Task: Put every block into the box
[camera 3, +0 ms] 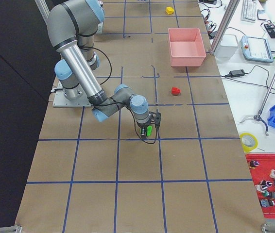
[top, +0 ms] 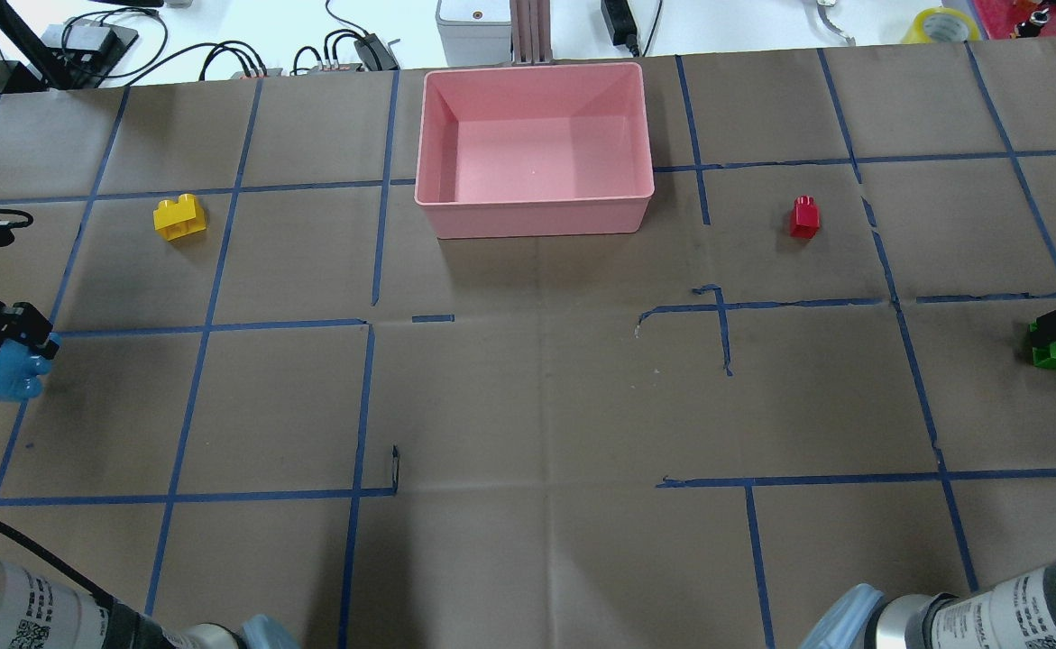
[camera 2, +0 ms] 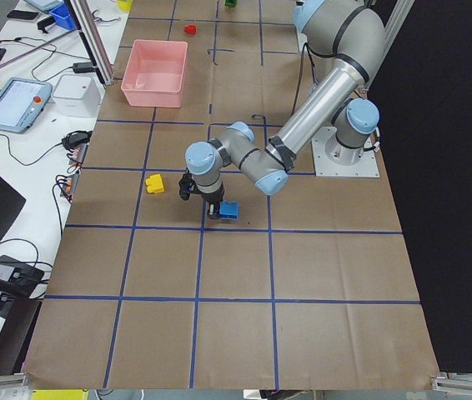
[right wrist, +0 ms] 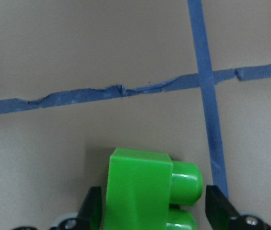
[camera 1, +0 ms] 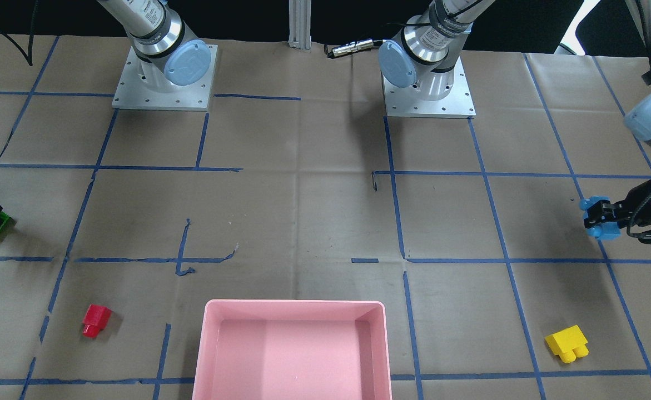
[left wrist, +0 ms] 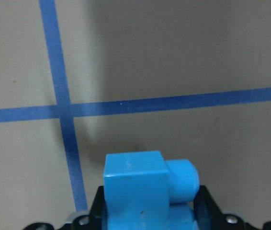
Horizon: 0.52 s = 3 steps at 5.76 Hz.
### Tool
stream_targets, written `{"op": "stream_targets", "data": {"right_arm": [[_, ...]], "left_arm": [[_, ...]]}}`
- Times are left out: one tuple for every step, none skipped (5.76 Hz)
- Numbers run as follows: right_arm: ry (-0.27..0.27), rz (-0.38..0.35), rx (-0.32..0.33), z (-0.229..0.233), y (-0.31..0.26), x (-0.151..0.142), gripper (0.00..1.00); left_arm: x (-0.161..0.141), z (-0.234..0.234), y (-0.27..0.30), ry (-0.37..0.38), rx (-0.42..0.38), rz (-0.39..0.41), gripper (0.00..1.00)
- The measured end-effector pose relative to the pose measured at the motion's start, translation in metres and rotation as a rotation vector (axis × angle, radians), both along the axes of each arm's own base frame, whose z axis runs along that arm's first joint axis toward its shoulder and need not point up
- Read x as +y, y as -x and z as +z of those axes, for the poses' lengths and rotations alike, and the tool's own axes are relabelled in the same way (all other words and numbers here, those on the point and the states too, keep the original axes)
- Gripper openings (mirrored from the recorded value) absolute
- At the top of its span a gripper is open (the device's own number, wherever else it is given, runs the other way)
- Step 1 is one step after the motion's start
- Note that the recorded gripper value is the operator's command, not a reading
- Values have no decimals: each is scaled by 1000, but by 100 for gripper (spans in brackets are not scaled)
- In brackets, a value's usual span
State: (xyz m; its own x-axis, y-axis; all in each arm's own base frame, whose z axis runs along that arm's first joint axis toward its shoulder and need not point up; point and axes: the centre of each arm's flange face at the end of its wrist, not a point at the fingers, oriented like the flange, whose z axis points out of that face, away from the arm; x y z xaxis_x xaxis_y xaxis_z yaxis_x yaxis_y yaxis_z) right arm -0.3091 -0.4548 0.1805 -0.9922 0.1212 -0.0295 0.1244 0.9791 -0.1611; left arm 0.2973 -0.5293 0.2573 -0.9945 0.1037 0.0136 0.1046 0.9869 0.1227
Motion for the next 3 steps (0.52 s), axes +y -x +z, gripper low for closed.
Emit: {"op": "stream_targets", "data": {"right_arm": [[5, -1, 5, 3, 1, -1, 32], [13, -3, 13, 8, 3, -3, 22], [29, -5, 34, 22, 7, -5, 9]], "left_arm": [[-21, 41, 10, 14, -9, -32, 0], [-48, 78, 34, 41, -7, -71, 0], [-76, 114, 68, 72, 9, -90, 0]]}}
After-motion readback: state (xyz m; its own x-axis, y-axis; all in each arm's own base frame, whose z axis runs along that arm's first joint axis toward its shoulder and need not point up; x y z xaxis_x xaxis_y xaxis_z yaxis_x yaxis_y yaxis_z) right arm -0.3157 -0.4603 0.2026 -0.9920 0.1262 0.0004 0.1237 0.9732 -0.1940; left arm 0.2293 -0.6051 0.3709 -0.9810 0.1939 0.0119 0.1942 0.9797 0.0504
